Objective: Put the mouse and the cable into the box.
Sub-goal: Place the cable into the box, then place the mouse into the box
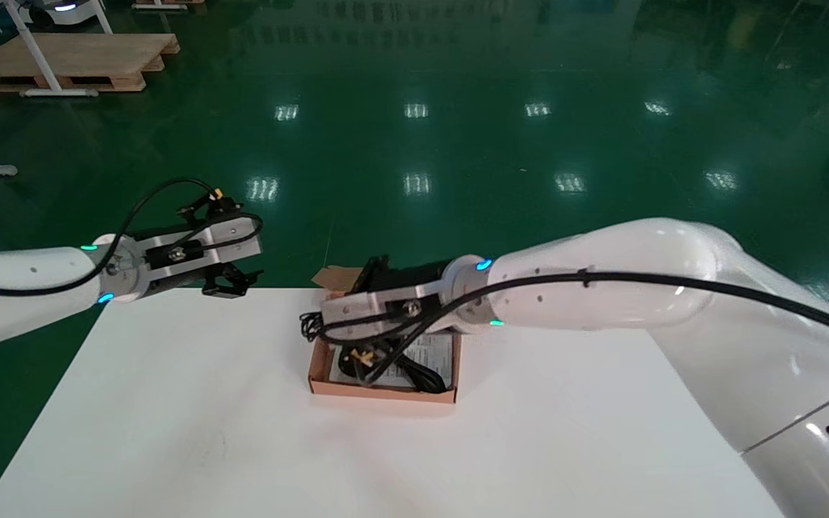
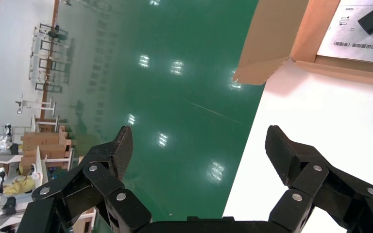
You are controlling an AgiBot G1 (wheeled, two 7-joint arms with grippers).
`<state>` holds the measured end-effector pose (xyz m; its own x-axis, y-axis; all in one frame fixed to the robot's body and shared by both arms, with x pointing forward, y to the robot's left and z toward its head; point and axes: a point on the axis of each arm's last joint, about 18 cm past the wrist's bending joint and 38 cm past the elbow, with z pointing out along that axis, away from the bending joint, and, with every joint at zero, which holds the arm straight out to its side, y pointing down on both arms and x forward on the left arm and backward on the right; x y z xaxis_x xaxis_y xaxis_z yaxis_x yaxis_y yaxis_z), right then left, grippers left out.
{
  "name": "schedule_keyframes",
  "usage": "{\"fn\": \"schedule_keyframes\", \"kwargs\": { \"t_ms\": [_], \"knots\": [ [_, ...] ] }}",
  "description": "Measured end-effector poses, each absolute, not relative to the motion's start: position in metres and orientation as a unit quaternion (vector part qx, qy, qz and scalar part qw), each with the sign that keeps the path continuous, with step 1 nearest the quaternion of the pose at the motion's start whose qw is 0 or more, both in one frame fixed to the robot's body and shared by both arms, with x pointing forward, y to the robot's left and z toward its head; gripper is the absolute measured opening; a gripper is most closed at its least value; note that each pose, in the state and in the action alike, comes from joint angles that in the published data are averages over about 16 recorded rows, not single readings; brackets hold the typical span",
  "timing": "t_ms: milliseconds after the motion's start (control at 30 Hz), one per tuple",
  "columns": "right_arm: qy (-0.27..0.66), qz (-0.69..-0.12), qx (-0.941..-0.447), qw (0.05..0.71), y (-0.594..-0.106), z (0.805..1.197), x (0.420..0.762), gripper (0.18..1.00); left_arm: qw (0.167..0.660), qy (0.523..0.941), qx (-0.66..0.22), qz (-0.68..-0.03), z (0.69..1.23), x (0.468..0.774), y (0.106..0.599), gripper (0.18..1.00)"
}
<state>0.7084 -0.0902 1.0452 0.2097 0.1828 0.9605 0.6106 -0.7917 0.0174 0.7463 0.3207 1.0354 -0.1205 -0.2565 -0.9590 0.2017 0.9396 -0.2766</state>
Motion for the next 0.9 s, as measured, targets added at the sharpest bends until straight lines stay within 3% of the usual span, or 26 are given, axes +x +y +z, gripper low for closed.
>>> {"fn": "schedule_keyframes", "kwargs": {
  "t_ms": [500,900],
  "knots": [
    [-0.176,-0.584,-0.771,0.181,-0.102,1.011,0.745,0.227,0.664,0.728,-0.021,-0.171,1.035,0.743,0.32,1.001],
    [-0.164,-0.584,-0.774,0.18,-0.106,1.007,0.748,0.268,0.664,0.728,-0.021,-0.17,1.035,0.743,0.32,1.001]
  ]
}}
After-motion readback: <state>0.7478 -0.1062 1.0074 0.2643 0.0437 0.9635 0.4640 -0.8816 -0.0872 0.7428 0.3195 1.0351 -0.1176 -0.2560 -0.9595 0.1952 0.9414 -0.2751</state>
